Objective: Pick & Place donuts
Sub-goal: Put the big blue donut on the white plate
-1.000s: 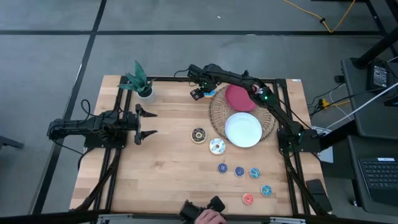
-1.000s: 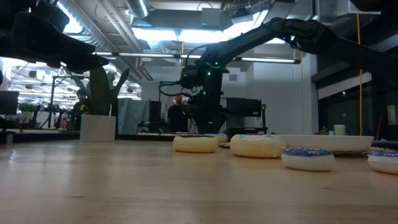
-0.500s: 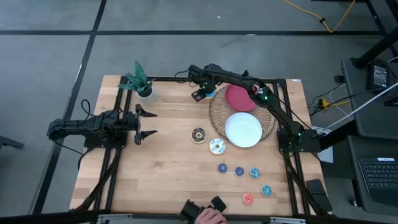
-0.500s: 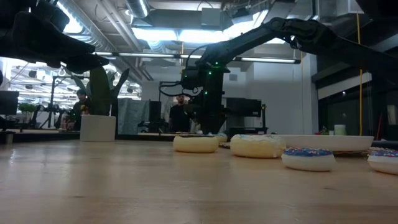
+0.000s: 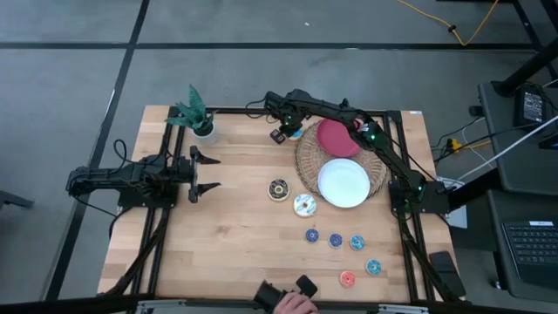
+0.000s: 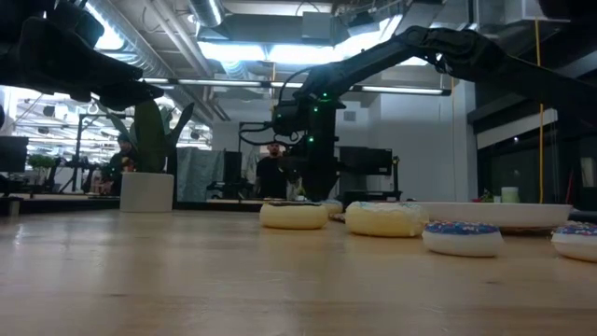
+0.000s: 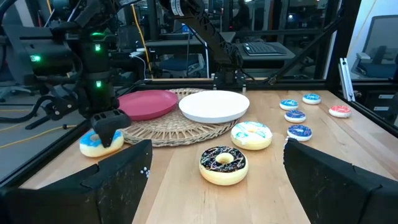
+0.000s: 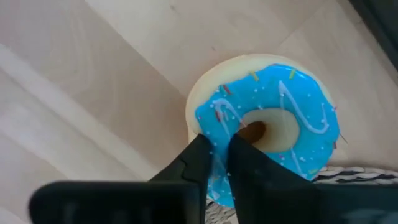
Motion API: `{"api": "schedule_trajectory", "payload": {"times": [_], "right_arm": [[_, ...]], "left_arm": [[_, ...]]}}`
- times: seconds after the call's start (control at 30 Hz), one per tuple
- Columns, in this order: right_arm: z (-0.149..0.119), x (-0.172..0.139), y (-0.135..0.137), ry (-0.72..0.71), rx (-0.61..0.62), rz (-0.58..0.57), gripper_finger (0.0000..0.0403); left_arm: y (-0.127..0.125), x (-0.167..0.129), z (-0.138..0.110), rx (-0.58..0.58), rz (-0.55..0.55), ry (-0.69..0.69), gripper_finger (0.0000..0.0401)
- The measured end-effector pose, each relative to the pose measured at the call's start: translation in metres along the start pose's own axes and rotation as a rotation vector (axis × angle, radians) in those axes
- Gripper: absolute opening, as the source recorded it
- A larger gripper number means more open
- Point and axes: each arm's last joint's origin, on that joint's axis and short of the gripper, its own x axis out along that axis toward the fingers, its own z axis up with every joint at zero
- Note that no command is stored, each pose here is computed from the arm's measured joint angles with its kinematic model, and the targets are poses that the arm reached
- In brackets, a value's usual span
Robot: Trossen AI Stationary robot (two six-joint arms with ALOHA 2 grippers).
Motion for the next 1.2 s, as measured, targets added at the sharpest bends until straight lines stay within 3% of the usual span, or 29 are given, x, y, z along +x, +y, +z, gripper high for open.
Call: {"api": "schedule_trajectory", "payload": {"times": [0.67, 1.2], "right_arm": [[0.001, -0.030, 0.010, -0.042, -0.242, 0.035, 0.0036], [-0.015, -0.037, 0.026, 0.054, -0.438, 0.053, 0.0035]], "left_arm": [[0.000, 0.000, 0.000, 0.000, 0.000, 0.000, 0.0353], [0.000, 0.000, 0.000, 0.000, -0.001, 0.000, 0.0353]]}}
